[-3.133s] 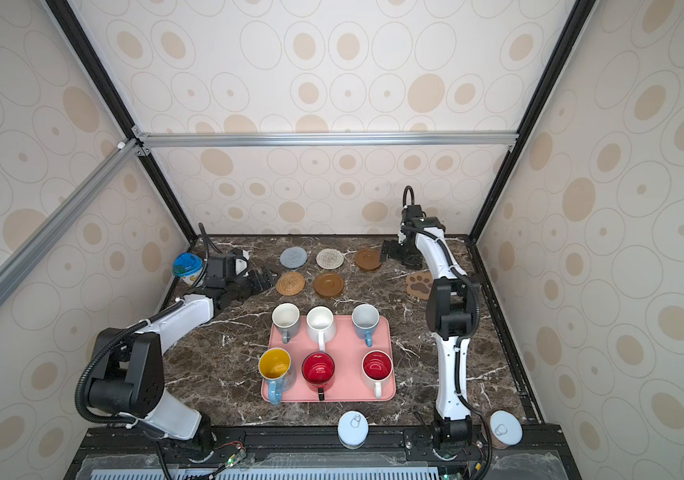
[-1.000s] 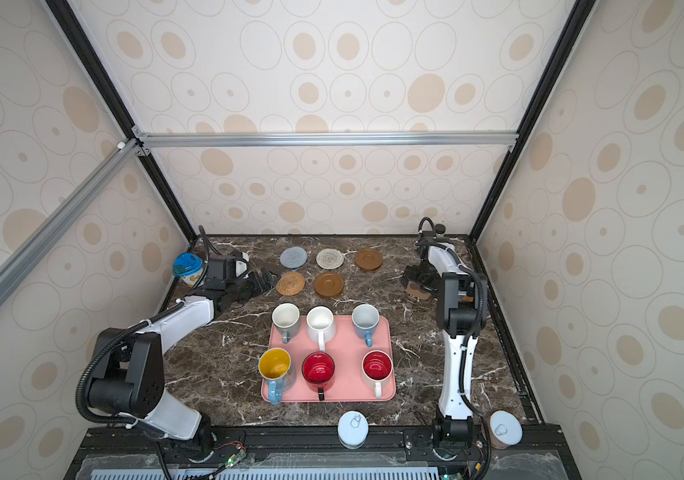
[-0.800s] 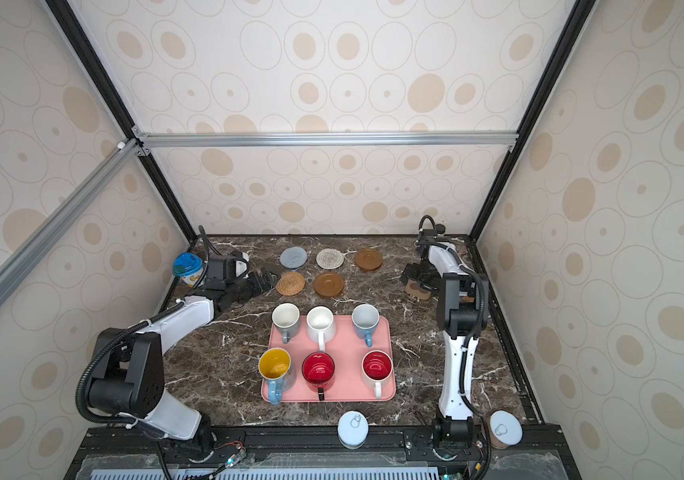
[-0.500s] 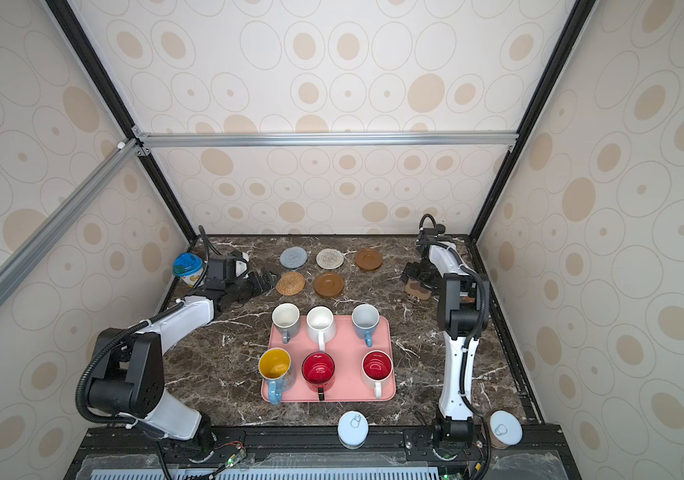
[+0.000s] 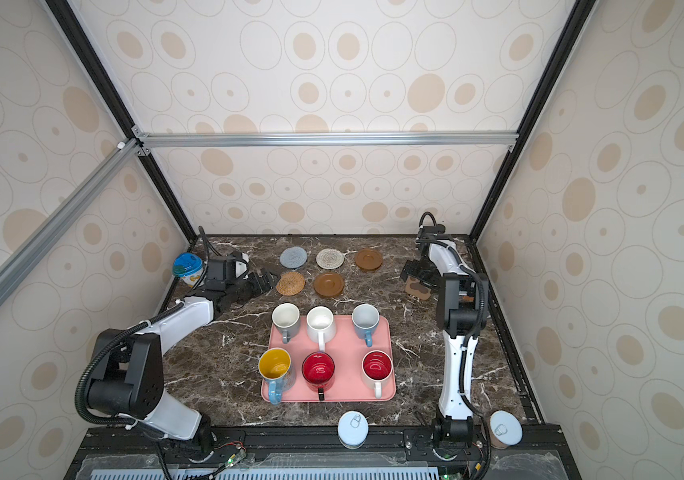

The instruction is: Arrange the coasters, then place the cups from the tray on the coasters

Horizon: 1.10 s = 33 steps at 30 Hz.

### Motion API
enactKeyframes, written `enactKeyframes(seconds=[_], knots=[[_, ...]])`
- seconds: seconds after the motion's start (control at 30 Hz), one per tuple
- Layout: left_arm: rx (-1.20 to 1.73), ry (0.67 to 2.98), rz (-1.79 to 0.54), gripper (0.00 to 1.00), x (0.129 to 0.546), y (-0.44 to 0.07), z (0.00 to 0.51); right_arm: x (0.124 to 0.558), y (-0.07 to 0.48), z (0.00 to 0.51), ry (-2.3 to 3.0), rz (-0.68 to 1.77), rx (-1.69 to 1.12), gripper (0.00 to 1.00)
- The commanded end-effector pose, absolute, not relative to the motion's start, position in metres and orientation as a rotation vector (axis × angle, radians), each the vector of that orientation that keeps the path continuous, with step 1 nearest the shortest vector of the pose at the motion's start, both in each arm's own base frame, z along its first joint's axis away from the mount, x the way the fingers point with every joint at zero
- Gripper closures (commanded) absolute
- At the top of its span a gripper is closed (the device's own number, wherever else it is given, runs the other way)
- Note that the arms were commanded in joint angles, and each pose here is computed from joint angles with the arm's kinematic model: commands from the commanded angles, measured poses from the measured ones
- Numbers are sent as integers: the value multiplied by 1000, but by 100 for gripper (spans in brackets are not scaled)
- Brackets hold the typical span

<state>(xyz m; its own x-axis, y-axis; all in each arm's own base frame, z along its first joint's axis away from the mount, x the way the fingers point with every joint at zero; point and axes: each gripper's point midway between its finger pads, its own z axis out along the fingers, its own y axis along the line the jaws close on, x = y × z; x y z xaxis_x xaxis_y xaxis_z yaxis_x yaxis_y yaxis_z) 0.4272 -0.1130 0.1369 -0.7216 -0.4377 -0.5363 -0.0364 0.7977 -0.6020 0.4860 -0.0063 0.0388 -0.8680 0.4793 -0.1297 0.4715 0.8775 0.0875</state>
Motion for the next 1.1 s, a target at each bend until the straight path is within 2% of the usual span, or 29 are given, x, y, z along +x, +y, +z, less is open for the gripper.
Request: enactKeyframes(seconds=[0.0, 0.7, 0.93, 1.07], knots=[[-330, 2243, -753, 0, 429, -111, 151, 473, -12, 28, 2962, 16, 742, 2], [-332, 2240, -753, 0, 428, -110, 152, 477, -11, 16, 3001, 14, 701, 1], [-332, 2238, -753, 0, 429, -110, 154, 466, -10, 2, 3057, -11, 663, 0], [-330, 2239, -753, 0, 430, -111, 154, 461, -4, 0, 3080, -28, 592, 3]])
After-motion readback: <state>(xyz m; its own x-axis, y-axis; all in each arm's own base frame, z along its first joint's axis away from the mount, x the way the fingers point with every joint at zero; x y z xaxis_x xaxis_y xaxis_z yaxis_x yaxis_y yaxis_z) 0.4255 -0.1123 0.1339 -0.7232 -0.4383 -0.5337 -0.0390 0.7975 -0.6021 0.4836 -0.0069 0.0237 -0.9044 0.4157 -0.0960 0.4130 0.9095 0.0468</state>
